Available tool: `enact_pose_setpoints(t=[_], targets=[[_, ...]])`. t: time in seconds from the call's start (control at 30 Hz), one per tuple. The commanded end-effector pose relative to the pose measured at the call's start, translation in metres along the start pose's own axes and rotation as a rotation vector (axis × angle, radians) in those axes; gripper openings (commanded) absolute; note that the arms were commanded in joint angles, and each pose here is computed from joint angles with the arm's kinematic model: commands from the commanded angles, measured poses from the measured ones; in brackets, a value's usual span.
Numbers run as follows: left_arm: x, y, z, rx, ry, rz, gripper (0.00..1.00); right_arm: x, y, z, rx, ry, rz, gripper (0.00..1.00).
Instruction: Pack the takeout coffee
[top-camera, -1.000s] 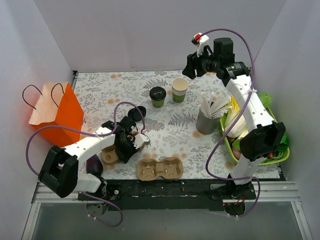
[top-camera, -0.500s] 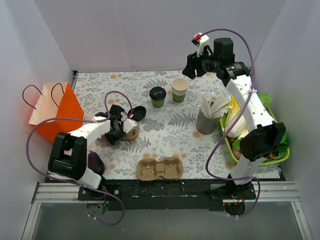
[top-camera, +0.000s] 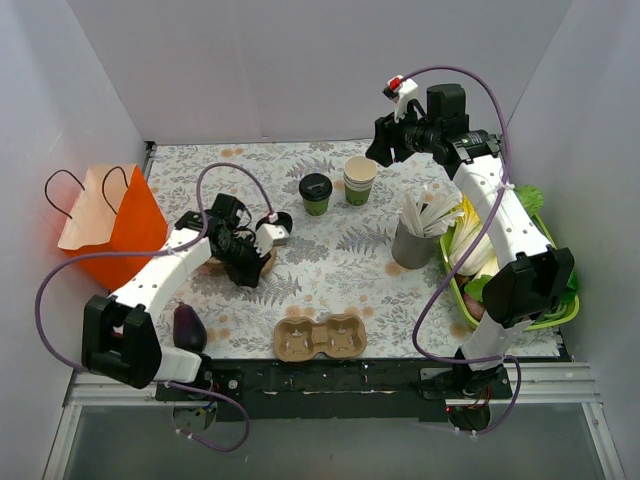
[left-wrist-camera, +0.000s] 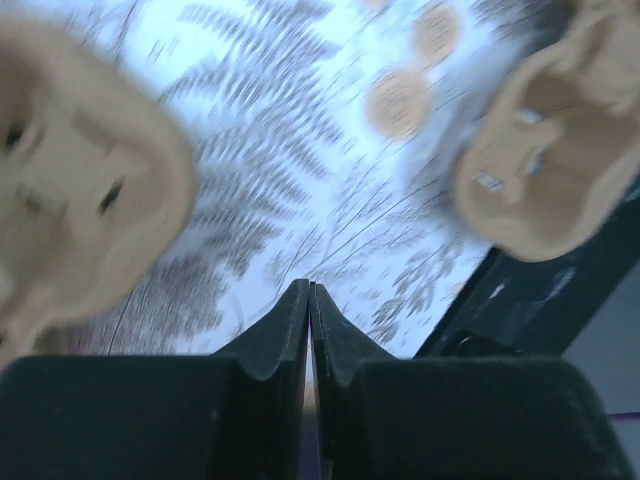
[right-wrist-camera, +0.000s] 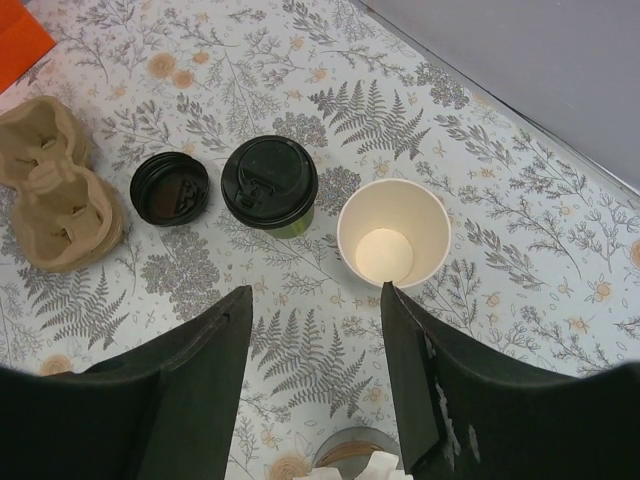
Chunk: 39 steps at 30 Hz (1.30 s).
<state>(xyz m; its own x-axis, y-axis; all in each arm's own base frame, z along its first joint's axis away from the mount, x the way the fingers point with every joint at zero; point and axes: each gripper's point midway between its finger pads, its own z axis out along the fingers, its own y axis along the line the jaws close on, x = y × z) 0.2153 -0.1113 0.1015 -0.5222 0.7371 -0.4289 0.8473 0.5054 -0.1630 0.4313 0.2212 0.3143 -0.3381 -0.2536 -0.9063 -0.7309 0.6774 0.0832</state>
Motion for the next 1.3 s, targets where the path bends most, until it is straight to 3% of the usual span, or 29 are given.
enact_pose_setpoints(t=[0.0, 0.1, 0.27, 0.47, 0.57, 0.67, 0.7, 0.73, 0.83, 0.9, 1.0, 1.03, 1.13, 1.2, 1.27], targets=[[-0.054, -0.044, 0.017, 0.2, -0.087, 0.025, 0.03, -0.022, 0.002, -0.015, 0.008, -0.064, -0.033, 0.61], [-0.078, -0.04, 0.043, 0.182, -0.073, 0.004, 0.03, -0.025, 0.0, -0.014, 0.013, -0.068, -0.044, 0.61], [-0.076, 0.019, 0.074, -0.069, 0.061, -0.147, 0.06, -0.024, 0.001, -0.015, 0.013, -0.067, -0.048, 0.61], [-0.043, 0.074, 0.044, -0.405, 0.105, -0.218, 0.05, -0.011, 0.002, -0.014, 0.01, -0.047, -0.038, 0.61], [-0.018, 0.093, 0.028, -0.489, 0.14, -0.267, 0.07, -0.009, 0.003, -0.014, 0.007, -0.048, -0.034, 0.61], [-0.027, 0.08, 0.021, -0.407, 0.098, -0.206, 0.13, -0.008, 0.005, -0.012, -0.006, -0.045, -0.029, 0.61], [-0.041, 0.058, 0.019, -0.285, 0.036, -0.188, 0.26, -0.008, 0.004, -0.01, -0.008, -0.043, -0.027, 0.61], [-0.054, 0.042, 0.014, -0.195, -0.015, -0.144, 0.32, -0.007, 0.004, -0.009, -0.012, -0.037, -0.024, 0.61], [-0.108, 0.009, -0.031, -0.092, -0.22, -0.082, 0.53, -0.006, 0.003, -0.007, -0.016, -0.029, -0.022, 0.61], [-0.146, 0.019, -0.073, -0.204, -0.363, -0.109, 0.6, -0.004, 0.003, -0.004, -0.02, -0.023, -0.02, 0.61], [-0.163, 0.066, -0.138, -0.552, -0.443, -0.158, 0.75, 0.002, 0.005, 0.0, -0.035, -0.01, -0.005, 0.61], [-0.153, 0.092, -0.164, -0.744, -0.418, -0.196, 0.8, 0.003, 0.005, 0.001, -0.041, -0.01, -0.001, 0.61], [-0.157, 0.124, -0.239, -1.019, -0.473, -0.202, 0.86, 0.005, 0.009, 0.006, -0.06, -0.003, 0.013, 0.61], [-0.154, 0.146, -0.313, -1.225, -0.551, -0.284, 0.86, 0.006, 0.013, 0.011, -0.073, -0.001, 0.011, 0.61], [-0.147, 0.165, -0.354, -1.347, -0.558, -0.349, 0.86, 0.008, 0.016, 0.013, -0.084, 0.004, 0.015, 0.61]])
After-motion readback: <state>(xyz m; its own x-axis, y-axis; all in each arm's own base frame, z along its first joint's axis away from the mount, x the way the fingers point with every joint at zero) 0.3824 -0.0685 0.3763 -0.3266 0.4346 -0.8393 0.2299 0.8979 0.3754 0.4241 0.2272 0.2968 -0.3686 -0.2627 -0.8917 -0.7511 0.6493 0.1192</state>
